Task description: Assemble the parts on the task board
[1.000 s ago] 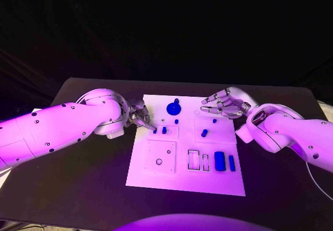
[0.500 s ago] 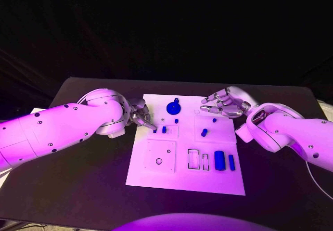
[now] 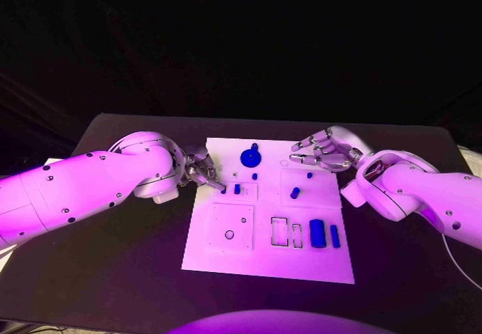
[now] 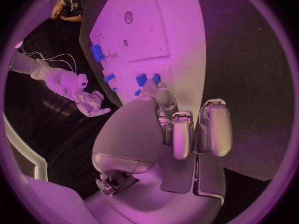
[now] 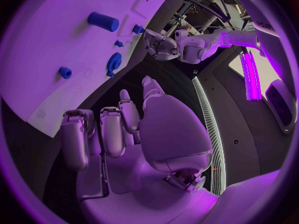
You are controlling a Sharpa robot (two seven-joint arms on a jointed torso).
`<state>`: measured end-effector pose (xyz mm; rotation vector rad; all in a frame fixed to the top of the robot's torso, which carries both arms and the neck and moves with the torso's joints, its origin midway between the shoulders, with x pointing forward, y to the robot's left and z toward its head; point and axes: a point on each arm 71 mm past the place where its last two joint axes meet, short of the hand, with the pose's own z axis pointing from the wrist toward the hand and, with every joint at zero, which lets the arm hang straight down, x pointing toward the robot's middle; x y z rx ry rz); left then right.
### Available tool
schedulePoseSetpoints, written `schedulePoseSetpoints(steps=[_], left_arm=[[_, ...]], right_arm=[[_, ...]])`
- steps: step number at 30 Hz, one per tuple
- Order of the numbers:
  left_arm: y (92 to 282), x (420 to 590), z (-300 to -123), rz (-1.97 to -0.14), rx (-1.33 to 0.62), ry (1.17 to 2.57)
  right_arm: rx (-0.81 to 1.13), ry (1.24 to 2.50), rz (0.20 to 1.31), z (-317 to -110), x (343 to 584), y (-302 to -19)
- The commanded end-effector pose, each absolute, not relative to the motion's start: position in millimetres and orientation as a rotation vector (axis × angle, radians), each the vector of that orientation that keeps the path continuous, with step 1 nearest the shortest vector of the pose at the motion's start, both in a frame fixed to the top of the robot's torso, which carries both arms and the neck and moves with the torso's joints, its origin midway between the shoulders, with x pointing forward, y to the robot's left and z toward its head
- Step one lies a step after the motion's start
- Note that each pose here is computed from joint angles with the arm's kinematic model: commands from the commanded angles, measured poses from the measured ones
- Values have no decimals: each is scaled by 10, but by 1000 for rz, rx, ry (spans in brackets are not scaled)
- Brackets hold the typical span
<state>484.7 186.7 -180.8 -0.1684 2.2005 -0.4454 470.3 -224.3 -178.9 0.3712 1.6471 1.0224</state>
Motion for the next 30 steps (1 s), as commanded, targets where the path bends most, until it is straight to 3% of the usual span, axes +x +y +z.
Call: schedulePoseSetpoints(steps=[1, 7, 16, 24, 30], left_arm=[[1863, 4822, -1810, -514, -218, 2225], [1903, 4819, -1774, -559, -276, 2217], [1906, 4867, -1596, -721, -324, 2084], [1692, 4873, -1420, -887, -121, 1863], [1479, 4847, -1406, -924, 40, 1748]], right_arm=[[363, 1647, 1026, -1791, 4700, -2236], [363, 1646, 1024, -1793, 4704, -2239], [367, 1642, 1018, -1798, 4716, -2257], [372, 1633, 1012, -1796, 4726, -2276], [372, 1627, 1013, -1795, 4729, -2271]])
